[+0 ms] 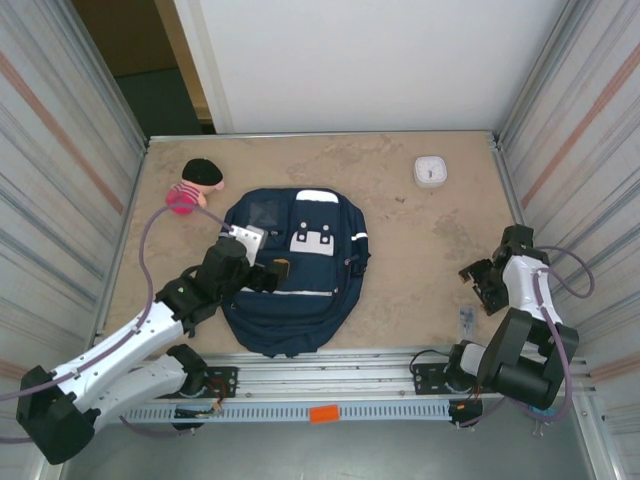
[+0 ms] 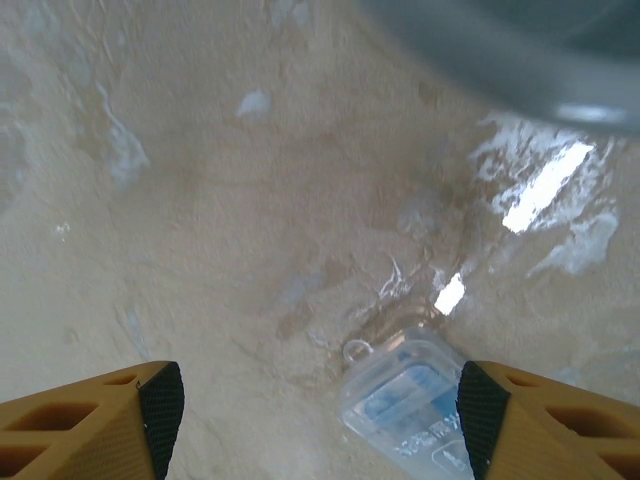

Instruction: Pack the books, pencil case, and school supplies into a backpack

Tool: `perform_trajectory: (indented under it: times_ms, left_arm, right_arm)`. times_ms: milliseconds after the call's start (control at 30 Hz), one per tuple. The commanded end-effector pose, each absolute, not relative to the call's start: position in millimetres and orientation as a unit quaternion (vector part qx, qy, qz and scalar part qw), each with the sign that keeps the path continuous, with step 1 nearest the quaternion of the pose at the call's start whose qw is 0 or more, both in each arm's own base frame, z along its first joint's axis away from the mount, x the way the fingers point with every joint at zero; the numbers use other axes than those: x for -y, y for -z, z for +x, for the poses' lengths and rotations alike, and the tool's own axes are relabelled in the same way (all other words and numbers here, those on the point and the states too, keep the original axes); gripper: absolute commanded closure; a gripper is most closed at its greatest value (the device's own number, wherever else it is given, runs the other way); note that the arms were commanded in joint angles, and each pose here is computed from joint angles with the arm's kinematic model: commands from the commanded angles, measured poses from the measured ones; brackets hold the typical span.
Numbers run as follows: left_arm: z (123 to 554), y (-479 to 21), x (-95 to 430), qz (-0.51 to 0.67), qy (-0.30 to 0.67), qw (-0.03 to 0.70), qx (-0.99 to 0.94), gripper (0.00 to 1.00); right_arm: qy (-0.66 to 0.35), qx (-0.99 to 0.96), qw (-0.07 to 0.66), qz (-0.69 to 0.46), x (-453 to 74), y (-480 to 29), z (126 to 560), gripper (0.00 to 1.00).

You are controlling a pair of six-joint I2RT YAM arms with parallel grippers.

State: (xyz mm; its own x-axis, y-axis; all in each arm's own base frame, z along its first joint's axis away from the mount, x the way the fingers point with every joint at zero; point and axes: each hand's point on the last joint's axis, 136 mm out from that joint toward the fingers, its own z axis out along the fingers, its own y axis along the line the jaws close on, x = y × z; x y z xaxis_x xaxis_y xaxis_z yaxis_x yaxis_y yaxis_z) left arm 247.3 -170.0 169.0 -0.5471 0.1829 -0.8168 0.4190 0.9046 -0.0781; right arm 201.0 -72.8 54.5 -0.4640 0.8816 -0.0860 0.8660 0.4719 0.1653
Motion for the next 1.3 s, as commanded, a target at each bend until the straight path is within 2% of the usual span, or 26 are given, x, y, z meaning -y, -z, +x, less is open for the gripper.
perform_trajectory:
  times_ms: [0,100,367,633,833,1100,1200,1267]
  left_arm:
    - [249.7,-172.1,171.2,0.156,0.151,0.455,-0.864,0.01]
    - [251.9,-170.4,170.7,0.153,0.157,0.455,-0.863,0.01]
    - [255.5,-163.7,166.5,0.152,0.166,0.447,-0.866,0.01]
    - [252.9,-156.9,179.4,0.174,0.197,0.430,-0.864,0.01]
    - [226.7,-151.6,221.2,0.315,0.256,0.392,-0.826,0.07]
    - [189.2,-124.2,245.0,0.549,0.140,0.361,-0.740,0.12]
    - [188.6,-115.2,241.6,0.596,0.083,0.357,-0.714,0.11]
    - [188.1,-111.8,242.8,0.606,0.080,0.352,-0.709,0.09]
  right_arm:
    - [-0.050,-0.839,0.075,0.537,77.4,-47.5,200.9,0.27]
    - [-0.081,-0.830,0.055,0.549,63.3,-37.6,199.8,0.27]
    - [-0.078,-0.835,0.032,0.543,35.7,-20.5,191.3,0.27]
    - [-0.089,-0.863,0.069,0.493,6.9,-40.5,224.8,0.28]
    - [-0.092,-0.907,0.133,0.389,-17.2,-86.4,251.4,0.28]
    - [-0.180,-0.925,0.208,0.261,-73.9,-115.3,272.4,0.32]
    - [-0.209,-0.923,0.224,0.234,-89.9,-117.2,277.0,0.33]
    - [-0.224,-0.922,0.229,0.219,-99.5,-117.2,278.8,0.33]
